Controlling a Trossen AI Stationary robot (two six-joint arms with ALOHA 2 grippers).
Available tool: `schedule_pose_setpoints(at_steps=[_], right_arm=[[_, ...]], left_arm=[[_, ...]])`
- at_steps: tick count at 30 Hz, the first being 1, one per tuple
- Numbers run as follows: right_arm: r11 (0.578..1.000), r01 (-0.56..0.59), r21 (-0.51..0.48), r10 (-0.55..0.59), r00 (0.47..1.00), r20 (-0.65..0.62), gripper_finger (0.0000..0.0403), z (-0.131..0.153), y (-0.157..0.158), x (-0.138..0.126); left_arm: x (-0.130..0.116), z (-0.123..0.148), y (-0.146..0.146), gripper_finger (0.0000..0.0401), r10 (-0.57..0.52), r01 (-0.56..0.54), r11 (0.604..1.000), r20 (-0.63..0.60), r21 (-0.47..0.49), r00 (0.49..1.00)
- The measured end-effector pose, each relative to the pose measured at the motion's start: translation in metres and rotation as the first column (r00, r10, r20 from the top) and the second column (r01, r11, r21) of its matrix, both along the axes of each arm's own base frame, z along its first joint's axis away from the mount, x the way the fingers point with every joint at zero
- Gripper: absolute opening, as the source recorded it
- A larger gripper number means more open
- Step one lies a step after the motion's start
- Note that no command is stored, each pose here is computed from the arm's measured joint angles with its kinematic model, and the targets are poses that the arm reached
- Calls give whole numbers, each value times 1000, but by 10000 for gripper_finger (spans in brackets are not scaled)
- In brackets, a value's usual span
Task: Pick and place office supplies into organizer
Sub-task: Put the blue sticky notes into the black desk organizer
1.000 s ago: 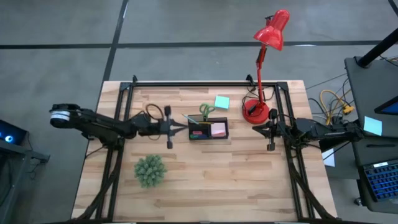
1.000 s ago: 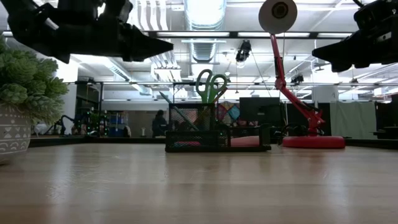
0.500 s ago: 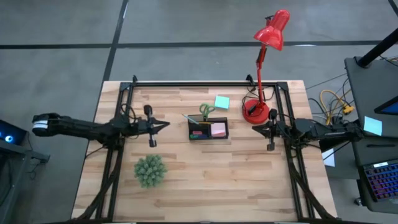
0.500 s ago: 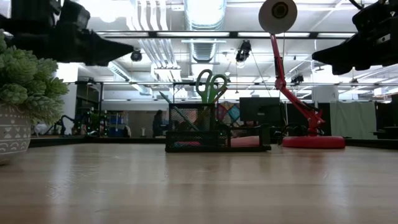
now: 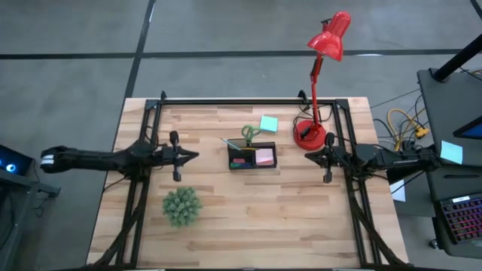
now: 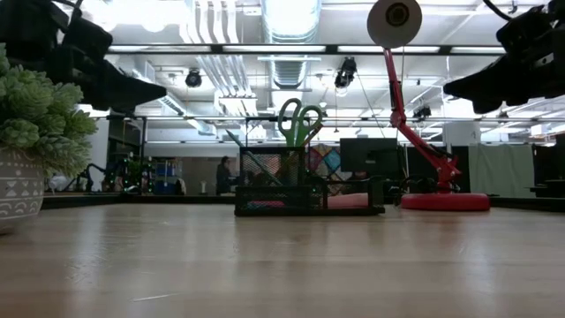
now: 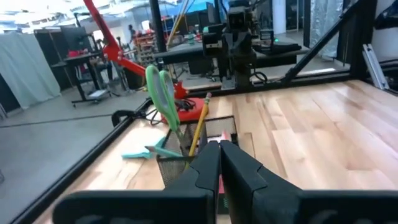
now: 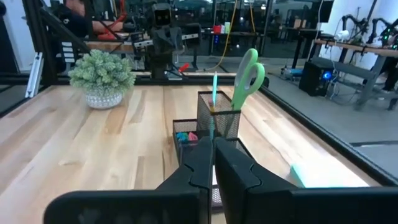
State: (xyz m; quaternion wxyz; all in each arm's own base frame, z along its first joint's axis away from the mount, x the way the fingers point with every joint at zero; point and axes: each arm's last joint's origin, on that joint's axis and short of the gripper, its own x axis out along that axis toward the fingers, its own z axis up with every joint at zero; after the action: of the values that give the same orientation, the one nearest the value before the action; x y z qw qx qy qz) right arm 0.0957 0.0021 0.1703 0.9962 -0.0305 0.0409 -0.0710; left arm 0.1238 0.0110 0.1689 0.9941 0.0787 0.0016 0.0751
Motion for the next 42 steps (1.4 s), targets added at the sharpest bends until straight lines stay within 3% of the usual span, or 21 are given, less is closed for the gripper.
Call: schedule_pose_setpoints(at_steps=[7, 17, 29, 34, 42], right_arm=[[999, 4, 47, -4, 1000, 7, 8, 0, 0, 0], [997, 5, 73, -6, 1000, 11, 9, 0, 0, 0], [997, 5, 74, -6, 1000, 18, 9, 1, 0, 0], [992, 8, 127, -11, 1000, 26, 9, 1, 0, 0], [995, 2, 102, -7, 999, 45, 9, 3, 0, 0]], left_arm=[[-12, -8, -1, 0, -3, -1, 999, -78, -46, 997], [-25, -3, -5, 0, -98, 98, 994, -7, -45, 995], [-21, -10, -4, 0, -99, 94, 994, -79, -61, 992], [-20, -9, -4, 0, -101, 97, 993, -73, -61, 992], [-21, -8, -4, 0, -101, 98, 994, -60, -59, 993]])
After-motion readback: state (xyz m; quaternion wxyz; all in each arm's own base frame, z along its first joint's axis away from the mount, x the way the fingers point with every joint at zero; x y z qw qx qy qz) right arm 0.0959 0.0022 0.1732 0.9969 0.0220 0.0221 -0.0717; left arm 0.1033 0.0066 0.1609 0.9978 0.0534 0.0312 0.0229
